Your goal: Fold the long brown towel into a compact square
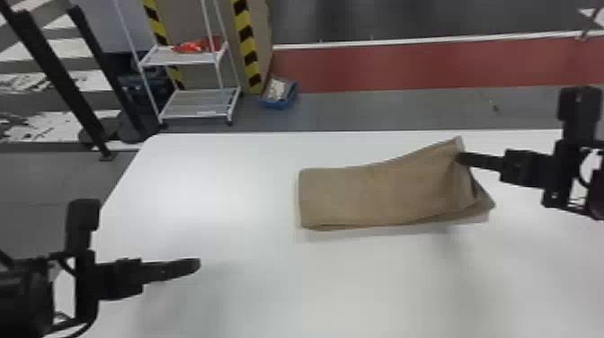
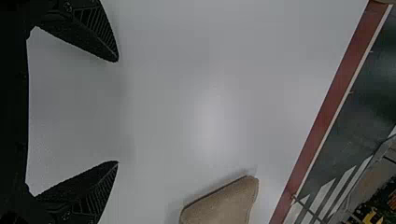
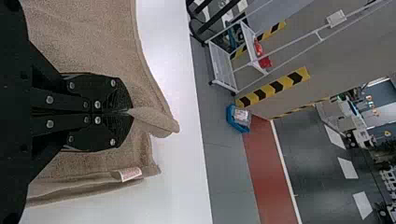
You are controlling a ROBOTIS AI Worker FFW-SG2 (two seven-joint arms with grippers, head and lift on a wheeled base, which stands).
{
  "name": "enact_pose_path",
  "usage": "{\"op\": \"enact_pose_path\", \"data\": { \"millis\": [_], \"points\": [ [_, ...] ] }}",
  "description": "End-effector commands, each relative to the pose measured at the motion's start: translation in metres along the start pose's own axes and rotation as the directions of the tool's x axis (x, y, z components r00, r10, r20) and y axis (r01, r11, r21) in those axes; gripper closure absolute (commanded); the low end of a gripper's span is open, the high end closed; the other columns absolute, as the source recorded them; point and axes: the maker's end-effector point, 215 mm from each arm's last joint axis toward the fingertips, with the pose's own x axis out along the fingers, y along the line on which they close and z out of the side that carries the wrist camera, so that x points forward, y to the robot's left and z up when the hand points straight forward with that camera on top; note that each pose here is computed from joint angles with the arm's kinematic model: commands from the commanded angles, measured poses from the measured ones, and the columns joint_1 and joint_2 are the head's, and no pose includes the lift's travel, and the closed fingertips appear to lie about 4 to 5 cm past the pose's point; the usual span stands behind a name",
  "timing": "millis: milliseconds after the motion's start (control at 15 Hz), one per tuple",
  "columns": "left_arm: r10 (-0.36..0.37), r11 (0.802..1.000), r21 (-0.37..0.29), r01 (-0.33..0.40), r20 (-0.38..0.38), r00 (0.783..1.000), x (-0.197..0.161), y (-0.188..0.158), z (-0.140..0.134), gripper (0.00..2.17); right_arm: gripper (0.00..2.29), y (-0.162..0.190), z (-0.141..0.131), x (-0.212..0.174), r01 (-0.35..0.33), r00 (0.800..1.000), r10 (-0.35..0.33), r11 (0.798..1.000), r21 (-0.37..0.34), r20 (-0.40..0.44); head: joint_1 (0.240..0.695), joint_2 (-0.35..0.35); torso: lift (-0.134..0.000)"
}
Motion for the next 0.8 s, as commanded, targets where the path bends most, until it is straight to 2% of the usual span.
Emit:
{"op": "enact_pose_path", "data": {
  "millis": [0, 67, 133, 333, 733],
  "points": [
    [0.001, 1.0, -0.002, -0.001, 0.0, 1.0, 0.0, 0.001, 0.0, 0.1, 0.6, -0.012, -0.006, -0.001, 0.044, 0.999, -0.044, 0.999, 0.004, -0.011, 0.695, 0.129, -0.125],
    [0.001, 1.0, -0.005, -0.001, -0.002, 1.0, 0.0, 0.002, -0.001, 0.1, 0.2, -0.018, -0.004, -0.003, 0.058, 0.998, -0.058, 0.998, 0.008, -0.005, 0.695, 0.126, -0.125],
    [0.003, 1.0, -0.006, -0.003, -0.003, 1.0, 0.0, 0.002, -0.002, 0.1, 0.12, -0.02, -0.006, -0.004, 0.061, 0.998, -0.061, 0.998, 0.011, -0.009, 0.695, 0.116, -0.125],
    [0.005, 1.0, -0.006, -0.005, -0.005, 1.0, 0.001, 0.003, -0.003, 0.1, 0.07, -0.026, -0.019, -0.005, 0.082, 0.996, -0.081, 0.996, 0.02, -0.04, 0.695, 0.109, -0.125],
    [0.006, 1.0, -0.01, -0.006, -0.003, 1.0, -0.001, 0.004, -0.003, 0.1, 0.11, -0.041, -0.025, -0.003, 0.163, 0.981, -0.165, 0.986, -0.033, -0.102, 0.695, 0.1, -0.125]
  ]
}}
